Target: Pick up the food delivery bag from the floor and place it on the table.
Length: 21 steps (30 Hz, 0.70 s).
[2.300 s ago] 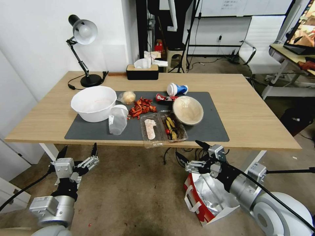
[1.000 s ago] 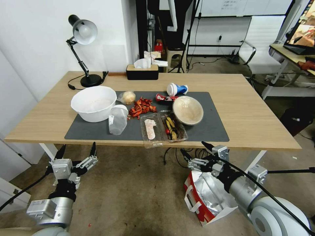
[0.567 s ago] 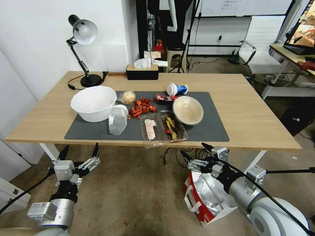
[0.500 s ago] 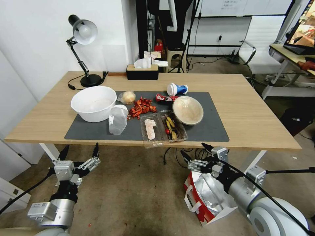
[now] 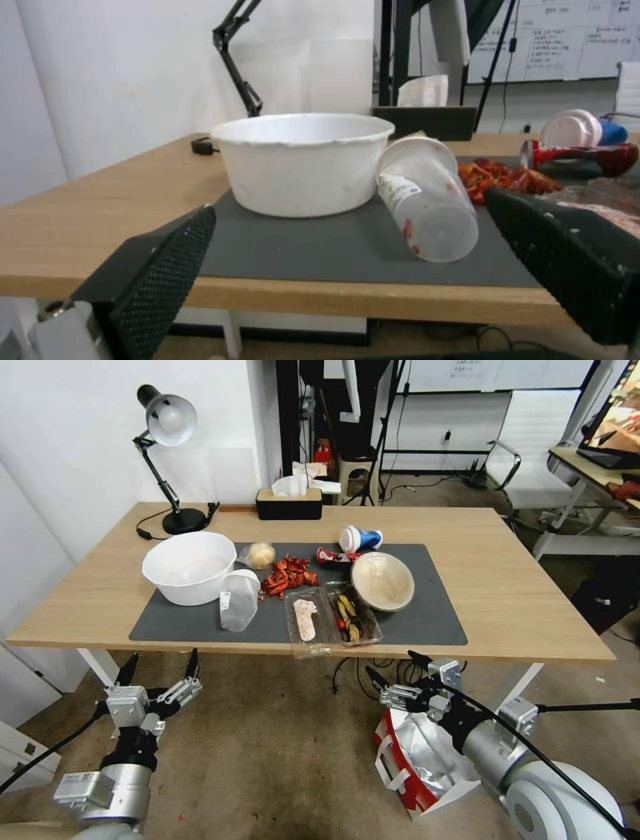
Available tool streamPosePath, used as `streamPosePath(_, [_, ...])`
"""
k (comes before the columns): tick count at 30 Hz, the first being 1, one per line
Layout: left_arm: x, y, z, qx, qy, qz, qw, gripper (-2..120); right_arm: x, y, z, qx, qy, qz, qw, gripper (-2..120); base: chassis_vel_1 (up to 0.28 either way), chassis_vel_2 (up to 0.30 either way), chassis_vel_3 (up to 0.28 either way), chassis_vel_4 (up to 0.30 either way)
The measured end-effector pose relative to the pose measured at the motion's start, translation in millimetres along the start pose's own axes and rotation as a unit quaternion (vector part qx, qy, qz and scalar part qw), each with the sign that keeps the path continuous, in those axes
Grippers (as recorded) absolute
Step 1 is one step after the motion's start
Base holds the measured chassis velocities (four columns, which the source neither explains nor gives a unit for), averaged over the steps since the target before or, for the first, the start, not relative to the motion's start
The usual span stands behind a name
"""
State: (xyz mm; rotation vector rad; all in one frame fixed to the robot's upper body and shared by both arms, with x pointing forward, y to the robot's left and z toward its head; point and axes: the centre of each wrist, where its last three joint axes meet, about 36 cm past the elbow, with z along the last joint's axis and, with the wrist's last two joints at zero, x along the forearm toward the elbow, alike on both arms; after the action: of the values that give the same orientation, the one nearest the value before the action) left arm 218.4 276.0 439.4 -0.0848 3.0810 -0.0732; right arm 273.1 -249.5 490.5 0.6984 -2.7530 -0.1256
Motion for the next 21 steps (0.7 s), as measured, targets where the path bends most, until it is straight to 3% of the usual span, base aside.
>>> streamPosePath(21, [0.7, -0.7, 0.2, 0.002, 0.002, -0.002, 1.0, 100, 0.2, 4.2, 1.8, -0.012, 0.002, 0.042, 0.999, 100, 0.0, 0.0, 0.0, 0.0])
